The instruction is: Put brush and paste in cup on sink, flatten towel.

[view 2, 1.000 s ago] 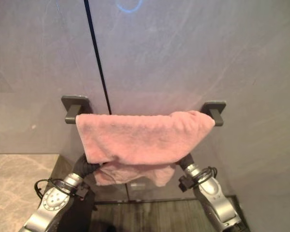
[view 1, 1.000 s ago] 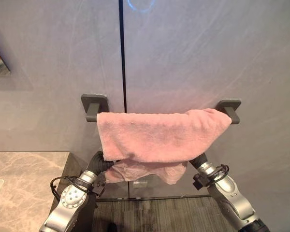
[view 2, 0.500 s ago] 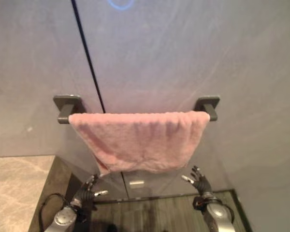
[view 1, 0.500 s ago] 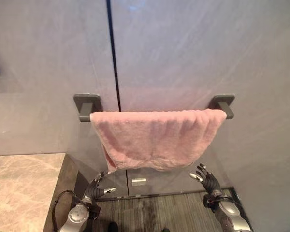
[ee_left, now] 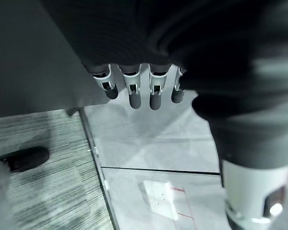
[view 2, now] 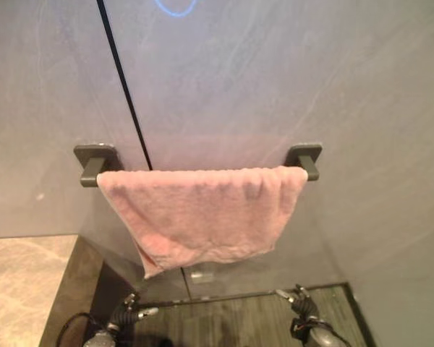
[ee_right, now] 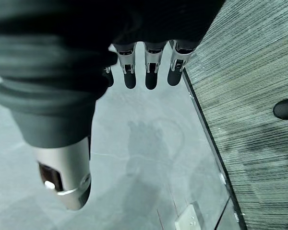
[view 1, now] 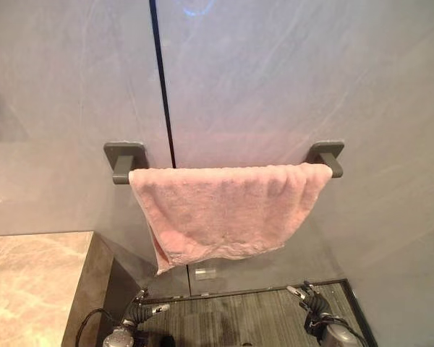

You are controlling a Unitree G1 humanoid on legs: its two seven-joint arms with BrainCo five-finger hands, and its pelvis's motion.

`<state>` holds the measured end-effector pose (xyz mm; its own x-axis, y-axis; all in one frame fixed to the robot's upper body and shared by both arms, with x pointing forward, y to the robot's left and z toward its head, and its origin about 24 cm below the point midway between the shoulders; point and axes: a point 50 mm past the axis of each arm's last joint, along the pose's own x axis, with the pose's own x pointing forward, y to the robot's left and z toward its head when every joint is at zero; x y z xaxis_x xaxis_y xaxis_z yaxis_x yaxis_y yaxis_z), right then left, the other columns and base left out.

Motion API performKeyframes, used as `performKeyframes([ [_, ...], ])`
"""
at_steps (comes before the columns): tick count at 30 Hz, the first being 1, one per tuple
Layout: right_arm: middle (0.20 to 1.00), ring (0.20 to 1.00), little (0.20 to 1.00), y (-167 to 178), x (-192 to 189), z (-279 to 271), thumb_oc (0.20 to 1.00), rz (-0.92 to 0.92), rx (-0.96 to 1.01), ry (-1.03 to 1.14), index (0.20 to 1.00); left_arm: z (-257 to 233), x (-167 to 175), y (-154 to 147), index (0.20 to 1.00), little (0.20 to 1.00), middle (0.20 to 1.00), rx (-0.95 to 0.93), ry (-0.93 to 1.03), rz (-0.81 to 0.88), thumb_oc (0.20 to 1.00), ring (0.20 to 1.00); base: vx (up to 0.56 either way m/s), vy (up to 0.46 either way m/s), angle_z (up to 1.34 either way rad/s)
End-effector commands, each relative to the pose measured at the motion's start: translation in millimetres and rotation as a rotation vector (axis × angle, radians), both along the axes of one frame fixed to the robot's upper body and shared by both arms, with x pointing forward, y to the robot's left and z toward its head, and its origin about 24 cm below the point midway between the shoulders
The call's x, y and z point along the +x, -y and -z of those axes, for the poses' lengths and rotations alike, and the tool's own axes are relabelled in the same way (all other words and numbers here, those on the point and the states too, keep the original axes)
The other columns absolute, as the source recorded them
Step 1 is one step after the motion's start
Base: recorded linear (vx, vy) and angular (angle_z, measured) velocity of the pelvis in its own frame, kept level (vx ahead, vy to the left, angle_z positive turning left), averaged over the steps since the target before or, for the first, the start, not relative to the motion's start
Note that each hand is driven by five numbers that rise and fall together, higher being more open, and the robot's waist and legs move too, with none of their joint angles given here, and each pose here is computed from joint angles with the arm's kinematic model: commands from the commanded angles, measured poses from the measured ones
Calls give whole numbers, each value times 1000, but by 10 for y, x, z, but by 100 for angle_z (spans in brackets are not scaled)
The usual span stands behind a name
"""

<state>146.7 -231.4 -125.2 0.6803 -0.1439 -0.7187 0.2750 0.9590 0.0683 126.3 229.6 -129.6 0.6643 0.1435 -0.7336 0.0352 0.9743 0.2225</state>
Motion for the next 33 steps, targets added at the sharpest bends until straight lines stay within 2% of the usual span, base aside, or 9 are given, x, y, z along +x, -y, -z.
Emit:
performKeyframes([
  [1, 1000, 1000, 1000, 16, 254, -139, 1000, -4, 0, 100, 1000, -69, 186, -66, 1000, 1000, 1000, 7, 55, -17, 1000, 1000, 0, 0, 0],
  [24, 1000, 1000, 1000, -44, 384, -323, 1000, -103, -20, 204, 1000, -165, 146, -185, 1000, 1000, 1000, 34, 103, -25, 1000, 1000, 5, 7, 3],
  [30, 1000, 1000, 1000, 9, 506, -539, 1000, -195, -109, 301, 1000, -324, 215, -241, 1000, 1000, 1000, 72, 190, 15, 1000, 1000, 0, 0, 0],
  [33, 1000, 1000, 1000, 30, 647, -729, 1000, -295, -215, 374, 1000, -450, 272, -282, 1000, 1000, 1000, 116, 247, 66, 1000, 1000, -2, -10, 4],
])
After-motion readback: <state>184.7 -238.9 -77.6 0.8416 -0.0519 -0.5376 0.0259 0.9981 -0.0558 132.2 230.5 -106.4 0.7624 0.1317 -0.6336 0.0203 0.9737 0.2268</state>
